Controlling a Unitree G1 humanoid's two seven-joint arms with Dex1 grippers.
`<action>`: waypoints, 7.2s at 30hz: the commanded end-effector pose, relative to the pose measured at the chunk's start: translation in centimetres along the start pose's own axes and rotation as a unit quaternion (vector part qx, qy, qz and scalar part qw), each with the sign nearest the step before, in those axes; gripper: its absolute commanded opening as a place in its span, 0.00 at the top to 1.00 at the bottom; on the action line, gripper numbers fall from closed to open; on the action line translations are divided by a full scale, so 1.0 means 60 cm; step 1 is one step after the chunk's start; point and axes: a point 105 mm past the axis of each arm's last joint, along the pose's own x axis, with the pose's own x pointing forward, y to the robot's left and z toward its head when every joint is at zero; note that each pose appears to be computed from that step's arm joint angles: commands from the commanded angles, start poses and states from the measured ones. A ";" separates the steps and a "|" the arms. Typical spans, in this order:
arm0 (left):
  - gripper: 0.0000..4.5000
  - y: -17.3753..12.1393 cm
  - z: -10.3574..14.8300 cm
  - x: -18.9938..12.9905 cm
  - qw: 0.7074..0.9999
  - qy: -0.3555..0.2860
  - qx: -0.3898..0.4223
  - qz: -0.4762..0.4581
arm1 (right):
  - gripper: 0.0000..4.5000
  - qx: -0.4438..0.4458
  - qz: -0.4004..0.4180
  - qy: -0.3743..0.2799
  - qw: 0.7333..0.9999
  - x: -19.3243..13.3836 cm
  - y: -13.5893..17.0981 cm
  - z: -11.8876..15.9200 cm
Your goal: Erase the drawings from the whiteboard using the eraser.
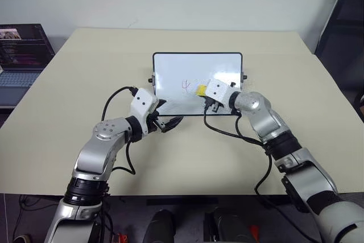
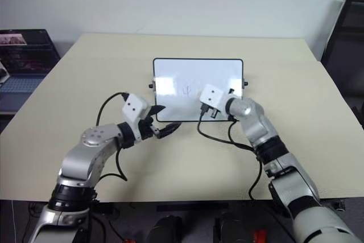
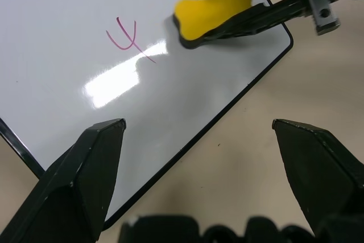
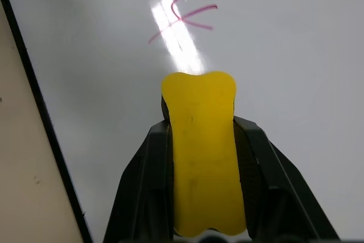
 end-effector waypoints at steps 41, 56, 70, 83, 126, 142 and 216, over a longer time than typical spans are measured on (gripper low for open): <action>0.00 0.031 0.031 -0.040 0.994 -0.056 -0.040 0.084 | 0.76 0.267 -0.070 -0.125 0.953 -0.152 0.057 -0.012; 0.00 0.061 0.027 -0.036 0.990 -0.035 -0.024 0.132 | 0.76 0.116 -0.077 -0.137 0.981 -0.043 -0.021 0.085; 0.00 0.062 0.018 -0.032 0.993 -0.023 -0.010 0.115 | 0.76 0.039 -0.017 -0.093 0.995 0.058 -0.020 0.117; 0.00 0.071 -0.001 -0.036 0.994 -0.008 -0.004 0.104 | 0.76 -0.022 0.045 -0.040 0.998 0.075 0.015 0.078; 0.00 0.044 0.049 -0.022 0.999 -0.015 0.028 0.034 | 0.76 -0.021 0.000 -0.029 0.999 0.073 -0.011 0.066; 0.00 0.036 0.043 -0.024 0.999 -0.012 0.024 0.028 | 0.76 -0.012 0.047 0.004 0.999 0.071 0.014 0.033; 0.00 0.027 0.040 -0.006 0.999 -0.018 0.027 -0.002 | 0.76 0.063 -0.028 -0.059 0.996 0.017 -0.035 0.054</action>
